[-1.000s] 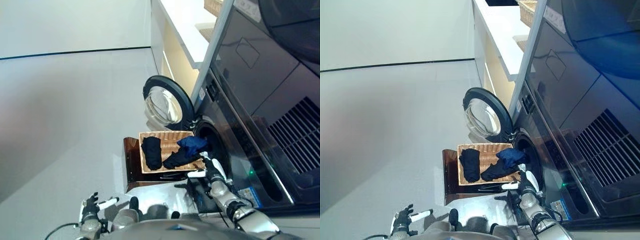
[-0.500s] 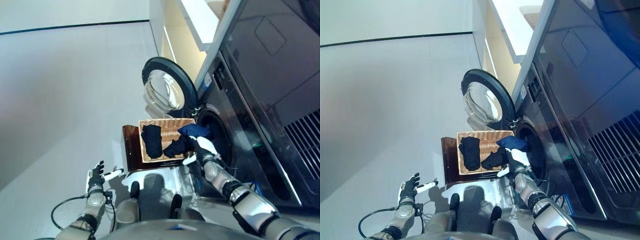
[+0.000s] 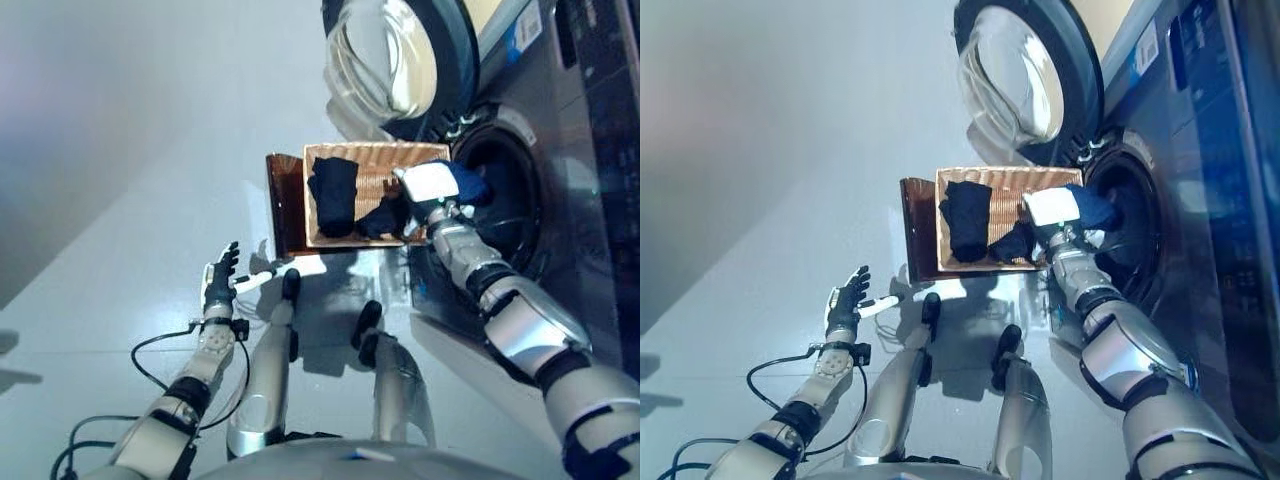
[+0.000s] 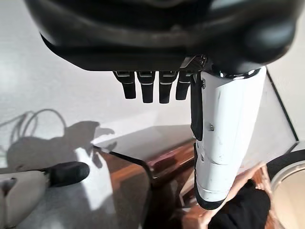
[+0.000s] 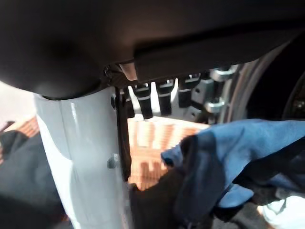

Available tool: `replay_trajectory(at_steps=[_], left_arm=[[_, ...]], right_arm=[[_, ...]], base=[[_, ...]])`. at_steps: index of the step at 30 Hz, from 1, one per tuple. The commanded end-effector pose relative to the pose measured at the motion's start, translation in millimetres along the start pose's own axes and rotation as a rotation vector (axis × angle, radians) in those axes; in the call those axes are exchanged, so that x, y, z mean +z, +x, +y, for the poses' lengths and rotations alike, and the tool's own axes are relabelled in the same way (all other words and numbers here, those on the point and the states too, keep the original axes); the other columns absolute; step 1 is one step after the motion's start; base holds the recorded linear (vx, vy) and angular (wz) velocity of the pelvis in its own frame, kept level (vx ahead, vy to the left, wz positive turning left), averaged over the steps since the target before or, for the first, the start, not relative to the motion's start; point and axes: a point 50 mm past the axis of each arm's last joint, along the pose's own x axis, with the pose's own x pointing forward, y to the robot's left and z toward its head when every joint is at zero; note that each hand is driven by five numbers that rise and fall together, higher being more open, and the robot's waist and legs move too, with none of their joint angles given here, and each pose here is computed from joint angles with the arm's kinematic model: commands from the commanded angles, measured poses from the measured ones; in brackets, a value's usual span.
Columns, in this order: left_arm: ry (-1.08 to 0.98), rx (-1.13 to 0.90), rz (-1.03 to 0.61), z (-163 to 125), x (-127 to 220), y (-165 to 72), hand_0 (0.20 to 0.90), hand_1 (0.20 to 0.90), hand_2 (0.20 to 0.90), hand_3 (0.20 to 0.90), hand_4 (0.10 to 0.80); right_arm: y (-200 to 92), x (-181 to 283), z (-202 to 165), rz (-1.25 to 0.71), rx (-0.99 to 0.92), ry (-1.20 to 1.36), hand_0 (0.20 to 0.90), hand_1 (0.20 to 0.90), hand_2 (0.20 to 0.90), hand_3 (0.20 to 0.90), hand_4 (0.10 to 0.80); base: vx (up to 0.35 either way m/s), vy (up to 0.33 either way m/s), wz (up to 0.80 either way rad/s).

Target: Pick up the clothes and place them into the washing machine

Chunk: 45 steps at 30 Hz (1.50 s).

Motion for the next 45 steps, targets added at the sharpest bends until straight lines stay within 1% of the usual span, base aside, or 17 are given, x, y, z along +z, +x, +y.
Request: replay_trajectory(at_steps=[1,7,9,10,14,15,18,36,45], left_arm=[[-0.074,0.027,-0.191,5.9,40.7,10.5,0.900,0.900,0.900,0.900,0.800],[-0.170,0.071,-0.316,12.4,71.7,11.8,0.900,0.900,0.900,0.900,0.800],[-0.190,0.085,-0.340,14.8,77.2,11.5,0.900,0.900,0.900,0.900,0.800],[-0.215,0.095,-0.373,16.5,85.9,11.7,0.900,0.900,0.900,0.900,0.800],[-0.234,0.120,-0.414,22.5,95.3,12.0,0.900,0.900,0.900,0.900,0.800],[-0.253,0.132,-0.449,25.5,103.2,10.8,0.900,0.900,0.900,0.900,0.800],[-0.272,0.131,-0.485,26.7,110.6,8.3,0.900,0.900,0.900,0.900,0.800],[-0.275,0.111,-0.564,28.8,125.9,3.6,0.900,0.900,0.900,0.900,0.800],[-0.268,0.122,-0.561,30.0,123.8,3.5,0.900,0.900,0.900,0.900,0.800]], right_arm=[[14.9,-39.1,-53.1,0.106,-0.192,-0.091,0.900,0.900,0.900,0.900,0.800],[12.7,-65.1,-63.9,0.180,-0.210,-0.130,0.900,0.900,0.900,0.900,0.800],[11.9,-66.4,-62.5,0.186,-0.206,-0.127,0.900,0.900,0.900,0.900,0.800],[12.6,-66.8,-64.9,0.186,-0.213,-0.129,0.900,0.900,0.900,0.900,0.800],[12.9,-66.4,-65.6,0.183,-0.214,-0.132,0.900,0.900,0.900,0.900,0.800],[12.9,-67.7,-66.8,0.188,-0.220,-0.128,0.900,0.900,0.900,0.900,0.800],[12.8,-70.2,-68.7,0.200,-0.226,-0.121,0.900,0.900,0.900,0.900,0.800],[11.1,-84.9,-75.3,0.256,-0.229,-0.117,0.900,0.900,0.900,0.900,0.800],[10.7,-85.6,-74.9,0.258,-0.228,-0.113,0.900,0.900,0.900,0.900,0.800]], base=[[-0.002,0.000,0.05],[-0.002,-0.012,0.08],[0.017,-0.015,0.07],[0.000,0.000,0.00],[0.000,0.000,0.00],[0.000,0.000,0.00],[-0.001,-0.007,0.01],[0.018,-0.017,0.10],[-0.001,0.001,0.02]])
